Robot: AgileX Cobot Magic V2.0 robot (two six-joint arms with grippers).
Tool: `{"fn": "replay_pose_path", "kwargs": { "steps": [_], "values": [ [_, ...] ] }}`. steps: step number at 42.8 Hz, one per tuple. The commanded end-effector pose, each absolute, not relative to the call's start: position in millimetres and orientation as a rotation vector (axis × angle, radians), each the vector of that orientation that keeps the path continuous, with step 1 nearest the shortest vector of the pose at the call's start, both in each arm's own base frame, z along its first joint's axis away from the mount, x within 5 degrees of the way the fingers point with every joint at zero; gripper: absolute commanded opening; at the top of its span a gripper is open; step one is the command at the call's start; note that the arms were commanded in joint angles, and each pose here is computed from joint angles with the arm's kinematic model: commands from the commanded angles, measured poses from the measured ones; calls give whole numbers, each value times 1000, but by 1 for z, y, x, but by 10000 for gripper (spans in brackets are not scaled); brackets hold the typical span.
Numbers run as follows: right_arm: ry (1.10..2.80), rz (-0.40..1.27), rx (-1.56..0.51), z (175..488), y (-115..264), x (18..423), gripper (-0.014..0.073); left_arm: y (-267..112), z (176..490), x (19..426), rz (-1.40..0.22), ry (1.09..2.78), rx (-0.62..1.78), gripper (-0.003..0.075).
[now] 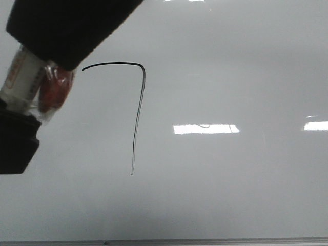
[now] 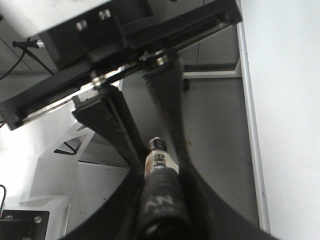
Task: Write number 7 on whiteboard
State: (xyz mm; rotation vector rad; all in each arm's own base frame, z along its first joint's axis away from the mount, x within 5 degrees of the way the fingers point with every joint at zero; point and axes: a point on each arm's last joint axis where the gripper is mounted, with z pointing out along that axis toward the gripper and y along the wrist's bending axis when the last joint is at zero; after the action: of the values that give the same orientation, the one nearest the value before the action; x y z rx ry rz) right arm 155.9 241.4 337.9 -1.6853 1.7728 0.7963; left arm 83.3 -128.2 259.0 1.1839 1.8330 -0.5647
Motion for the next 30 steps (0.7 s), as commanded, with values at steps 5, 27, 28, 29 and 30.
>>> {"fn": "replay_pose_path", "kwargs": {
  "steps": [5,27,28,29,30],
  "values": [
    [1689,826,-1612,362,239,152,15,-131,275,88,-590,1763,1090,-20],
    [1733,725,-1346,392,198,162,580,-120,264,117,-614,2024,752,-20],
    [1750,721,-1322,394,193,163,578,-117,262,121,-601,2043,714,-20],
    [1772,713,-1301,395,188,164,575,-113,262,126,-580,2063,670,-20],
    [1788,699,-1273,397,181,165,573,-109,261,130,-563,2080,642,-20]
  ]
}}
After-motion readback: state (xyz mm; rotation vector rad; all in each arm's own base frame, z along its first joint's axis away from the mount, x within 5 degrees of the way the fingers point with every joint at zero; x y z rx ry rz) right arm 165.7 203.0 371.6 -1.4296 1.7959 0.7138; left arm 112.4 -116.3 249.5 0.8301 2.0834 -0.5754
